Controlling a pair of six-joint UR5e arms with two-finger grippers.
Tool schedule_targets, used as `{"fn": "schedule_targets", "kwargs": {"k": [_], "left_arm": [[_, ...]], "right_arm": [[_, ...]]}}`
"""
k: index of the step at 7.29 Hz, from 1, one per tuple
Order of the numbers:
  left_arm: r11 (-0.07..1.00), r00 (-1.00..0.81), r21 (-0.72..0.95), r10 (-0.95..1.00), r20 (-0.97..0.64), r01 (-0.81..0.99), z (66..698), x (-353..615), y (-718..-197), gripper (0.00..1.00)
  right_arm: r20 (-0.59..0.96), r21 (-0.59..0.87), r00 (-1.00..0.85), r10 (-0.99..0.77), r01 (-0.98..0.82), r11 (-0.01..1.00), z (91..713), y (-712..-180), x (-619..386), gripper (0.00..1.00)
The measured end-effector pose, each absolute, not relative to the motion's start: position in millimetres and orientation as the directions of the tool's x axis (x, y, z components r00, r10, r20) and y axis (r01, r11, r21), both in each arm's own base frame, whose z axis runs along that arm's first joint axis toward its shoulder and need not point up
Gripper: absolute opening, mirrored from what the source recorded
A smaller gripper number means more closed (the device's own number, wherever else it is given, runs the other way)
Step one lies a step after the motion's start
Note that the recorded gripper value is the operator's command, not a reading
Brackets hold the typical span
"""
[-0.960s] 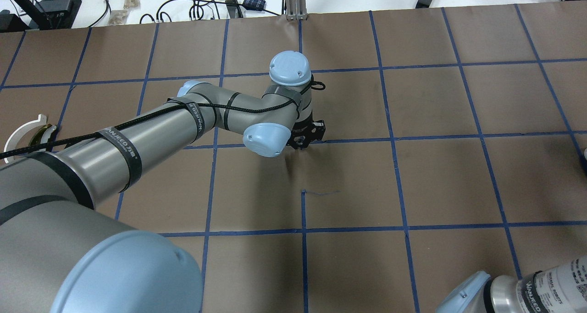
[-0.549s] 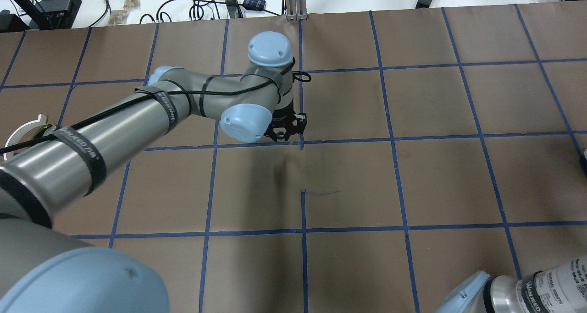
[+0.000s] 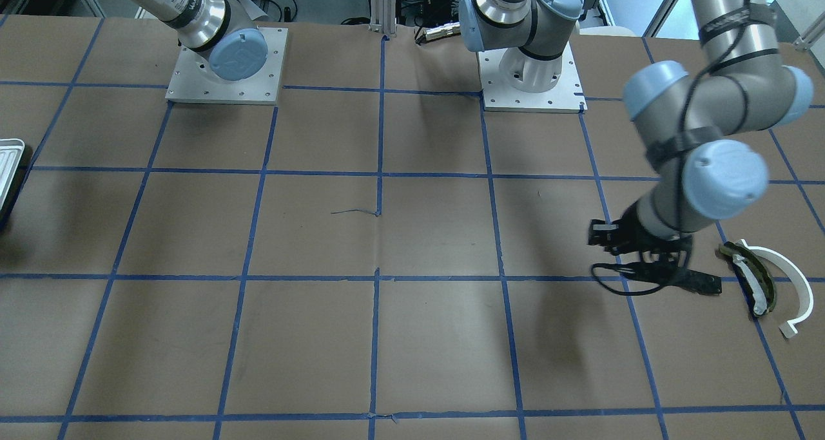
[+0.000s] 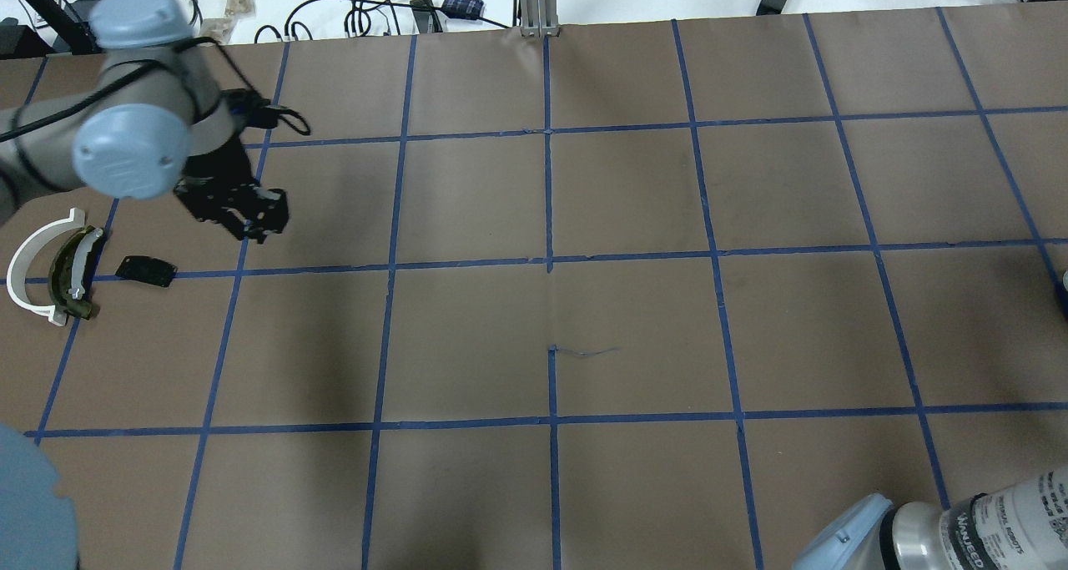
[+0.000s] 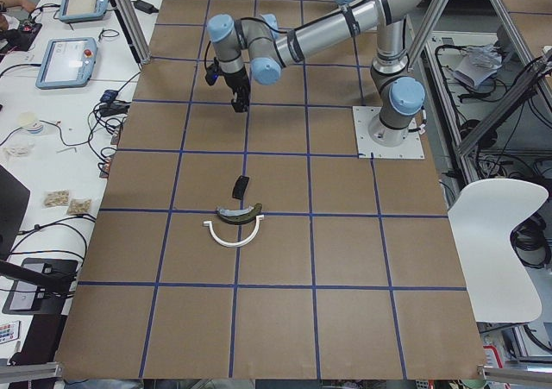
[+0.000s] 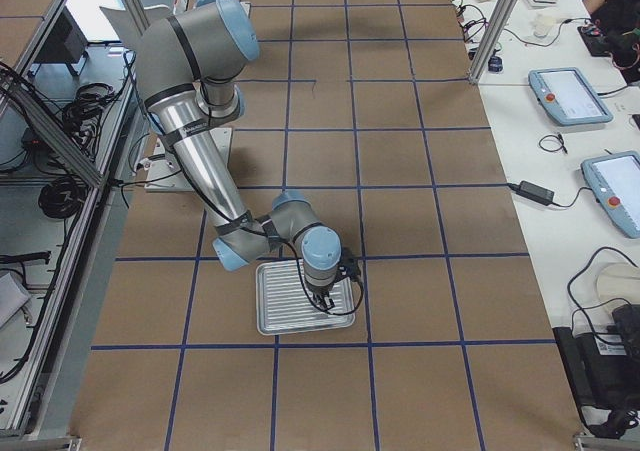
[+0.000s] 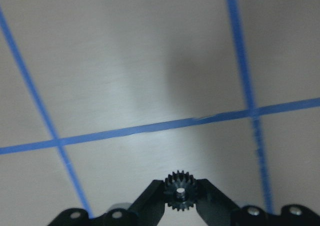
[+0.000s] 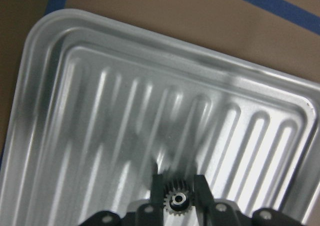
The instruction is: Place bearing gear from tray to pile
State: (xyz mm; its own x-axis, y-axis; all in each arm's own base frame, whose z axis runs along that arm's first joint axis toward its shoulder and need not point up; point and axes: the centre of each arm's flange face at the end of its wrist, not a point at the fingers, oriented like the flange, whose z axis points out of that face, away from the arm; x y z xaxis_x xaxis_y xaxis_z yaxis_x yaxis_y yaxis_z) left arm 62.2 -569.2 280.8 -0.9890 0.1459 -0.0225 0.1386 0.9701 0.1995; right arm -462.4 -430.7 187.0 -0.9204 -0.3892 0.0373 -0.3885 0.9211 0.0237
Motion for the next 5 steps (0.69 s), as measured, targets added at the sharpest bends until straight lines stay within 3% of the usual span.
{"fn": "schedule_targets", "kwargs": {"k": [2,5], "left_arm": [[0.978,-0.994,0.183,0.093,0.062,0.103,266.8,178.3,-539.5,0.00],[0.986,-0.995,0.141,0.077,0.064,0.086,223.2,245.4,-509.6,0.00]], "right_arm": [[0.071,0.022,-0.919,-0.388,-0.387,0.922,233.8,-447.1,-445.4,0.03],[0.068,0.042,-0.928,-0.367,-0.365,0.930,350.7,-489.6,-315.3,0.03]]}}
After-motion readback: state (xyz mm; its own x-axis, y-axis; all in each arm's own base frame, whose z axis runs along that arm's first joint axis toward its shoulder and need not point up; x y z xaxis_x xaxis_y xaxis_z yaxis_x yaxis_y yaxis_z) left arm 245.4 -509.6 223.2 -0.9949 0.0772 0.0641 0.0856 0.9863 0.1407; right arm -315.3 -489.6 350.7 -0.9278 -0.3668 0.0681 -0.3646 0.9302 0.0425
